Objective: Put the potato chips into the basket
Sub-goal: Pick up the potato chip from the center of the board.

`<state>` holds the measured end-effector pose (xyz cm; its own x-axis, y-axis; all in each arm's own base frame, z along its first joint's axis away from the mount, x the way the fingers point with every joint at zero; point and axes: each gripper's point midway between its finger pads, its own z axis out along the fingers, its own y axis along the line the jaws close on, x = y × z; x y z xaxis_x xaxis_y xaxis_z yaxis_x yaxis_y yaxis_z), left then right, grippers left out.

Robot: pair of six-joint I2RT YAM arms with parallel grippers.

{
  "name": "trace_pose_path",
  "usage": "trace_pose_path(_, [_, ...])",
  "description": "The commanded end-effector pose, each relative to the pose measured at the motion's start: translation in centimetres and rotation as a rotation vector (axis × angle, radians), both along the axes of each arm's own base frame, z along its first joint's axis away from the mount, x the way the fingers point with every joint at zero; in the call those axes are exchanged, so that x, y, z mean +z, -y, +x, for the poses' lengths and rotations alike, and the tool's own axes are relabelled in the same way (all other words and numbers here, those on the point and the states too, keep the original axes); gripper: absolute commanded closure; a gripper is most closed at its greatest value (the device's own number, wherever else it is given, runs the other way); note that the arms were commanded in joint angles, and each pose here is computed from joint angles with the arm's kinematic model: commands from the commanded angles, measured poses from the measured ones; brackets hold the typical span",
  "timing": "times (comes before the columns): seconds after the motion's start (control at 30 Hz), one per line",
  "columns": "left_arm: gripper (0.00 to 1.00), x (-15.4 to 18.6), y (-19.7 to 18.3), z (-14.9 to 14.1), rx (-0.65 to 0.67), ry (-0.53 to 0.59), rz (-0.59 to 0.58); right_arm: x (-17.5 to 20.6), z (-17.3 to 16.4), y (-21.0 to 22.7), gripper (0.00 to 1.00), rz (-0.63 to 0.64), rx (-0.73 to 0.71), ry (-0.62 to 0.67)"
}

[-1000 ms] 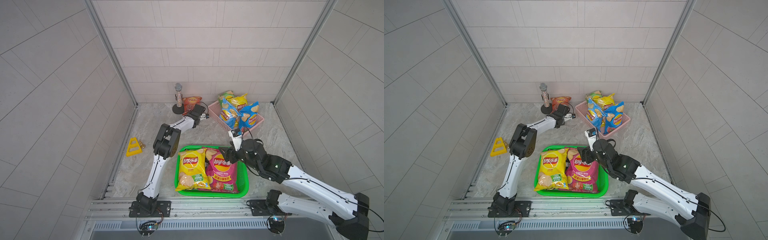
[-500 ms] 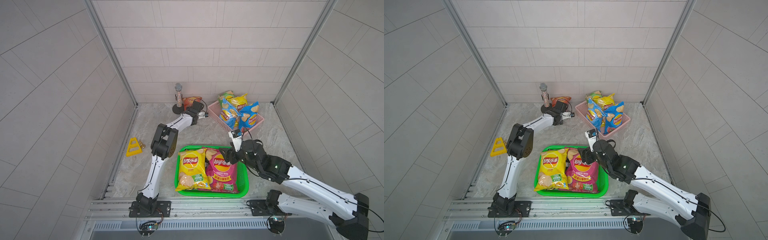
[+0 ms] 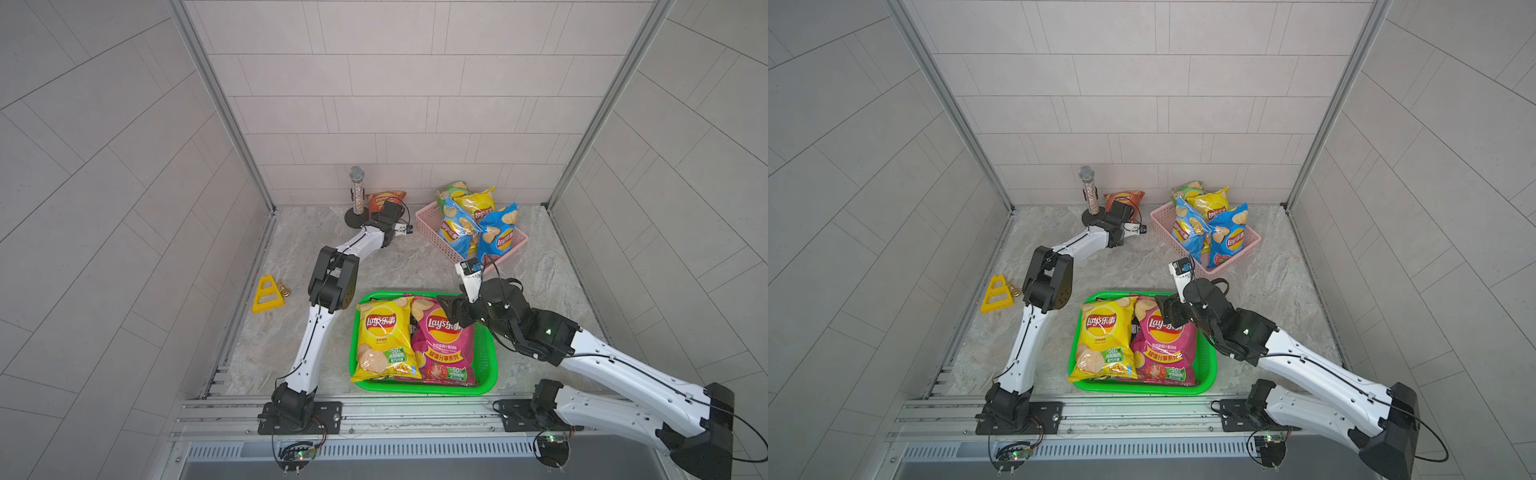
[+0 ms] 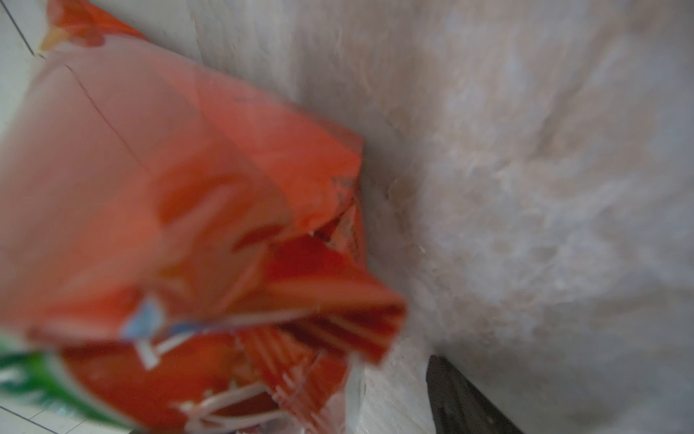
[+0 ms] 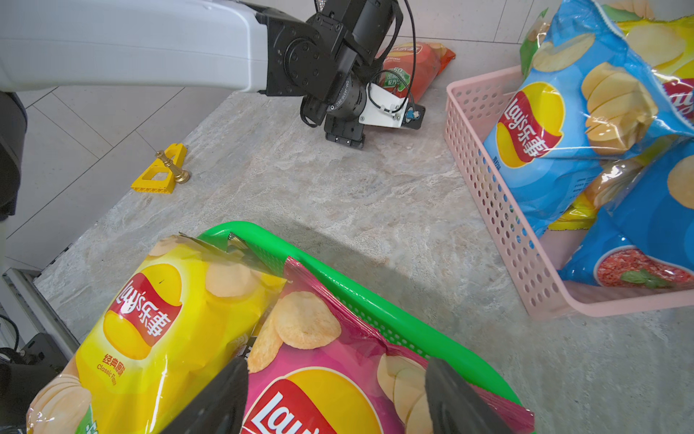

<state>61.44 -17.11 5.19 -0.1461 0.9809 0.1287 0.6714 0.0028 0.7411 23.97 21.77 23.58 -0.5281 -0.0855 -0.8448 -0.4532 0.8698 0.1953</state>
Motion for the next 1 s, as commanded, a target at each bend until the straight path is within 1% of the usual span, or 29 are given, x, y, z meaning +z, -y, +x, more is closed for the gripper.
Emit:
trace_pose_path(0.0, [0.27,-0.9,0.6,-0.3,-0.022,-0.035,0.009,1.3,0.2,-0.2,0.22,0.019,0.003,0.025])
trace_pose_path(0.07, [0.41,-0.6,0.9,-0.4,-0.024,-0.032,-0.007,1.4,0.2,-0.2,0.22,0.022,0.003,0.025])
trace_pose_path(0.1, [0.51,-0.5,1.0,-0.5,-0.026,-0.033,-0.014,1.4,0.2,-0.2,0.22,0.024,0.004,0.024])
trace_pose_path(0.17, [0.73,-0.2,1.2,-0.6,-0.026,-0.03,-0.026,1.4,0.2,-0.2,0.22,0.022,0.003,0.025])
trace_pose_path(0.2, [0.81,-0.2,1.2,-0.6,-0.026,-0.029,-0.028,1.4,0.2,-0.3,0.22,0.024,0.006,0.025])
trace_pose_path(0.27, [0.93,-0.1,1.2,-0.7,-0.027,-0.027,-0.027,1.5,0.2,-0.3,0.22,0.025,0.007,0.026])
trace_pose_path(0.33, [1.0,0.3,1.2,-0.7,-0.023,-0.019,-0.026,1.5,0.2,-0.4,0.22,0.029,0.011,0.025])
trace_pose_path(0.5, [1.0,3.0,1.3,-1.1,-0.007,0.018,-0.06,1.6,0.0,-0.2,0.22,0.035,0.009,0.024])
trace_pose_path(0.7, [1.0,7.7,2.3,-2.7,-0.037,0.061,-0.098,2.3,0.0,0.1,0.22,0.047,-0.001,0.044])
trace_pose_path(0.97, [1.0,12.3,4.2,-6.4,-0.052,0.057,-0.118,3.6,-0.2,1.0,0.22,0.065,-0.026,0.076])
